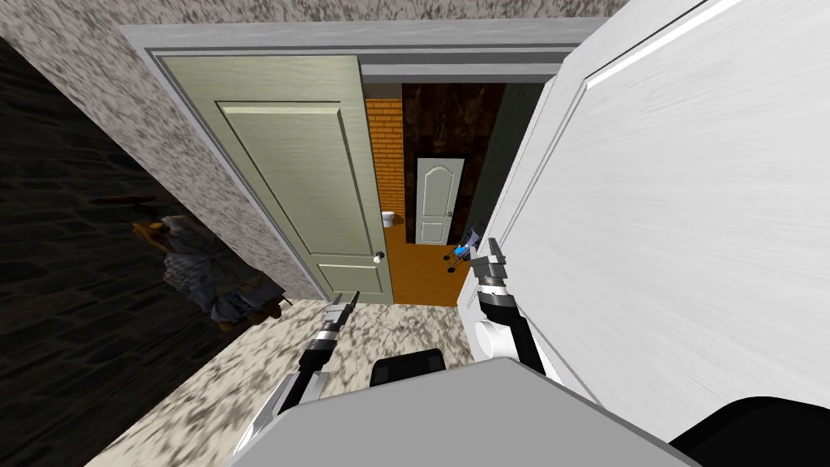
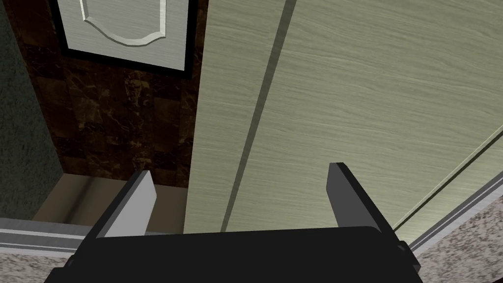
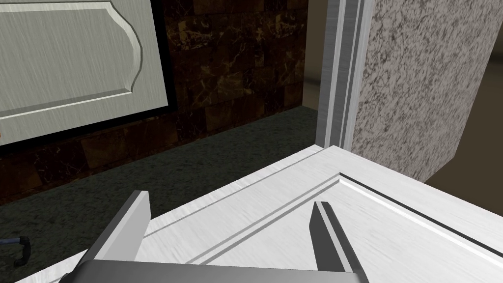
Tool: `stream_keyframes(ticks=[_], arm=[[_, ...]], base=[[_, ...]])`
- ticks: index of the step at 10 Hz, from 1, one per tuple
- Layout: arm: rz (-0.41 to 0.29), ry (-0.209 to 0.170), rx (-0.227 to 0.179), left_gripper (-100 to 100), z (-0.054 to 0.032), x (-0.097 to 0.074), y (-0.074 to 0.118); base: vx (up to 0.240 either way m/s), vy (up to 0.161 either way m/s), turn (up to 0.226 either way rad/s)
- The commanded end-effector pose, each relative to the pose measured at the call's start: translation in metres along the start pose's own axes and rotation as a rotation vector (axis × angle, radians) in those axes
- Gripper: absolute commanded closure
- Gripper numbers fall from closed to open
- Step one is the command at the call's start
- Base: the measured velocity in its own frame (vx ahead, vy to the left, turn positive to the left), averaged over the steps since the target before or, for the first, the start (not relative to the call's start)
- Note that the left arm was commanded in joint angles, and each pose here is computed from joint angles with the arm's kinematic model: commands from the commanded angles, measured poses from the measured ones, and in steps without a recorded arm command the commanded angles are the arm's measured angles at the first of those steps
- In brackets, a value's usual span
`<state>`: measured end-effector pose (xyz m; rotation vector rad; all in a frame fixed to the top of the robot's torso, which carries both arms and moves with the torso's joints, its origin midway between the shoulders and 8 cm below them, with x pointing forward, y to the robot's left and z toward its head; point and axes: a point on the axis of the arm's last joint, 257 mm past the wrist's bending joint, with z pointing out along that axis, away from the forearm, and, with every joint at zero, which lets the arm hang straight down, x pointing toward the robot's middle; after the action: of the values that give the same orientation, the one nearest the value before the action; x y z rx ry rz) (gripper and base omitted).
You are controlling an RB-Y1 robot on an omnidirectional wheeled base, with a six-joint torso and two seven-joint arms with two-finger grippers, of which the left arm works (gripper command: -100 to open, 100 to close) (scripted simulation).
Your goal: Pull the door open
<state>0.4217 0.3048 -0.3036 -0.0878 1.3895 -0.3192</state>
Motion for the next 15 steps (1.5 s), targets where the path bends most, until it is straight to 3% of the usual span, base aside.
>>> stream_keyframes(ticks=[1,15], arm=[[0.025,0.016,-0.001,-100,-0.0029,0.007,0.002],[0.223,0.166,0.002,-100,-0.0312,0.07,0.024]], base=[[0.093,-0.009,-0.006],[0.118,-0.02,-0.004]])
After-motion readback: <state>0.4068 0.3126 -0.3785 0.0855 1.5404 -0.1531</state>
